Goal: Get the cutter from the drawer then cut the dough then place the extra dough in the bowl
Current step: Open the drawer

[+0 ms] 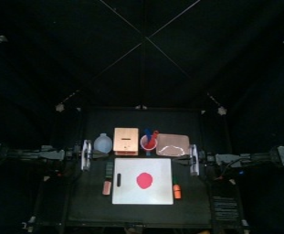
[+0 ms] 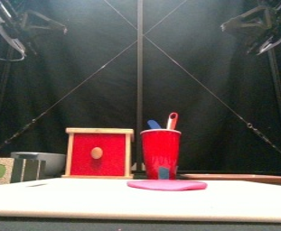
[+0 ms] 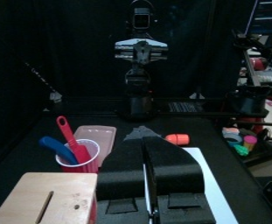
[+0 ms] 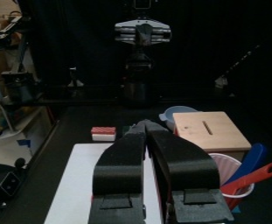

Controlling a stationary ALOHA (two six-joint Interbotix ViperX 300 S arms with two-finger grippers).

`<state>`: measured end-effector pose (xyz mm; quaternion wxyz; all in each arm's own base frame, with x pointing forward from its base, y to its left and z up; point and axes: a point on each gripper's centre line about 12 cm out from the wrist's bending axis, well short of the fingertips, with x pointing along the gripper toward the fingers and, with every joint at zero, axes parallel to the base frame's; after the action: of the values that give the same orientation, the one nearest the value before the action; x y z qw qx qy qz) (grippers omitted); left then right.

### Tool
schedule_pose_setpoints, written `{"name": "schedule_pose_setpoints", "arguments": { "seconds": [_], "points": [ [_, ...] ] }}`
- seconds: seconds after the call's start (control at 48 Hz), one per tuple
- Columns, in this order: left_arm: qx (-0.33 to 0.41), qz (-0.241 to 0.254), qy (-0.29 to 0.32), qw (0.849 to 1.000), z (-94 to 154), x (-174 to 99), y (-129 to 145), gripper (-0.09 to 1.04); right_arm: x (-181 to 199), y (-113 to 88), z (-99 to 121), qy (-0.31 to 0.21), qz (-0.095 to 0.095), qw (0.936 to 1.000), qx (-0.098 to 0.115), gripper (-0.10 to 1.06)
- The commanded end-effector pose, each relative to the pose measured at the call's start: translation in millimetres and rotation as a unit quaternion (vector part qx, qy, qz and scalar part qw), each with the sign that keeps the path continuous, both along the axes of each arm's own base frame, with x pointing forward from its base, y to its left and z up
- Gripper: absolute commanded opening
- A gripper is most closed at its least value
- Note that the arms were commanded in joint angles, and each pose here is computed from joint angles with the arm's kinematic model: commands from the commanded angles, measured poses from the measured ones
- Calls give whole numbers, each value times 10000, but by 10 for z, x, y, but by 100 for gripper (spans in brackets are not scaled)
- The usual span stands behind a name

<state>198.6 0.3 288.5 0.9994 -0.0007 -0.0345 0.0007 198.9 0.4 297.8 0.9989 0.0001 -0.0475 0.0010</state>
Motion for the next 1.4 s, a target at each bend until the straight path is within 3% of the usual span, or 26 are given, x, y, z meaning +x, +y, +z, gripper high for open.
{"name": "schedule_pose_setpoints", "arguments": {
  "seconds": [0.021, 0.25, 0.417, 0.583, 0.792, 0.958, 1.146, 1.229, 1.396],
  "points": [
    [-653, 173, -248, 9974, 56, 135, 55, -6, 36, -12, 1, 46, -30, 10000, -23, -1],
    [-1299, 442, -280, 9902, -23, 362, 122, -2, 232, -43, 146, 77, -96, 9999, -7, 3],
    [-2222, 787, -402, 9710, -161, 465, 167, -1, 570, -178, 339, 132, -351, 9993, -56, 3],
    [-2949, 1107, -411, 9482, -384, 577, 94, -1, 941, -337, 264, 497, -541, 9970, -231, 3],
    [-3451, 1674, 9, 9235, -717, 707, 70, 0, 1383, -609, 144, 873, -835, 9925, -208, 3],
    [-3871, 2157, 278, 8960, -928, 867, 71, 0, 1764, -927, 5, 1313, -1149, 9846, -92, 3],
    [-4164, 2613, 451, 8697, -1136, 1018, 88, 0, 2210, -1060, -178, 1813, -1175, 9764, 7, 3],
    [-4273, 2703, 522, 8612, -1197, 1045, 72, 0, 2381, -1096, -267, 2157, -1175, 9693, 104, 3],
    [-4498, 2840, 594, 8447, -1283, 1056, 22, 0, 2686, -1161, -458, 2926, -1158, 9488, 284, 3]
  ]
}}
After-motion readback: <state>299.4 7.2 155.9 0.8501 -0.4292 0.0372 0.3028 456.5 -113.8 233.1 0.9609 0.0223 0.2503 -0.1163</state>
